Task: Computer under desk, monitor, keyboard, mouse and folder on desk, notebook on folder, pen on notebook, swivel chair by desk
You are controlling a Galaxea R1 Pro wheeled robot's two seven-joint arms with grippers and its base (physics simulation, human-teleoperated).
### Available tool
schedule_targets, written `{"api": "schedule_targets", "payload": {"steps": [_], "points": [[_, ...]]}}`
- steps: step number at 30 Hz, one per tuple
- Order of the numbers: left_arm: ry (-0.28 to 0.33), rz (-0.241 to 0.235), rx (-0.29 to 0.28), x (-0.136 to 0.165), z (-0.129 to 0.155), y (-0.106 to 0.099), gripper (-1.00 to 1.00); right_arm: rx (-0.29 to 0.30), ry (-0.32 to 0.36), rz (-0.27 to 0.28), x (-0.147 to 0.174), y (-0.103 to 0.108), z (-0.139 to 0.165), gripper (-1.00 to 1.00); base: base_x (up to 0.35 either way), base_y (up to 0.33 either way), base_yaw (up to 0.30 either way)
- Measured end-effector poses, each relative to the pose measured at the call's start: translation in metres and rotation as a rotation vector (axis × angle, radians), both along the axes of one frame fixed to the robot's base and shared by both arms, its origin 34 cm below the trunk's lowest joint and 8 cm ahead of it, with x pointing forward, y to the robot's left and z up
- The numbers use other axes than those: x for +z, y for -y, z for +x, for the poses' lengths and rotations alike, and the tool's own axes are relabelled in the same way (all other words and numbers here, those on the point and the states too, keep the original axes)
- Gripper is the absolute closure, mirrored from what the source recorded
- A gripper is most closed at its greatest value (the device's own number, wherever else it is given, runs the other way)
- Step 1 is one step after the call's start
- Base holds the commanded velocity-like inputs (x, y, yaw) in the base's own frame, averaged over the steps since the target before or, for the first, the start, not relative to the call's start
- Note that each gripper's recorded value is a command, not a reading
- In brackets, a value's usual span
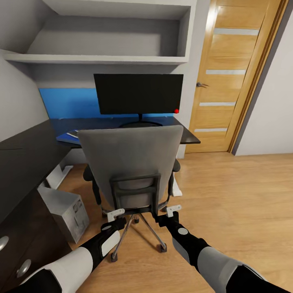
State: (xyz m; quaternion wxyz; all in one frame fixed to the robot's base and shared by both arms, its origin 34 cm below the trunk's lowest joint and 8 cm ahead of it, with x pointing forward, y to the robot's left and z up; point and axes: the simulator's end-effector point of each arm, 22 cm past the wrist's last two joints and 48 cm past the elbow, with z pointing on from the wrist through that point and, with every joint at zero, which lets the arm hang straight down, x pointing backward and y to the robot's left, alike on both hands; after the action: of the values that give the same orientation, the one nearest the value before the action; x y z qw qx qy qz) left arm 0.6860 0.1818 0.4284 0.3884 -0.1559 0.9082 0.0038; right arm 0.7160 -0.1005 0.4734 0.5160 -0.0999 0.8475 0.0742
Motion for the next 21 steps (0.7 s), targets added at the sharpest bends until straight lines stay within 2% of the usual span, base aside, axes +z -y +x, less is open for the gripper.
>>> {"api": "schedule_targets", "payload": {"steps": [4, 21], "points": [[0.000, 0.001, 0.001, -0.0001, 0.0000, -0.0005, -1.00, 0.001, 0.000, 0.000, -0.0001, -0.0006, -0.0001, -1.00, -0.047, 0.000, 0.000], [-0.001, 0.002, 0.001, -0.0006, 0.0001, -0.0009, -1.00, 0.001, -0.002, -0.001, -0.0011, -0.0004, -0.0003, -1.00, -0.328, 0.000, 0.000]]}}
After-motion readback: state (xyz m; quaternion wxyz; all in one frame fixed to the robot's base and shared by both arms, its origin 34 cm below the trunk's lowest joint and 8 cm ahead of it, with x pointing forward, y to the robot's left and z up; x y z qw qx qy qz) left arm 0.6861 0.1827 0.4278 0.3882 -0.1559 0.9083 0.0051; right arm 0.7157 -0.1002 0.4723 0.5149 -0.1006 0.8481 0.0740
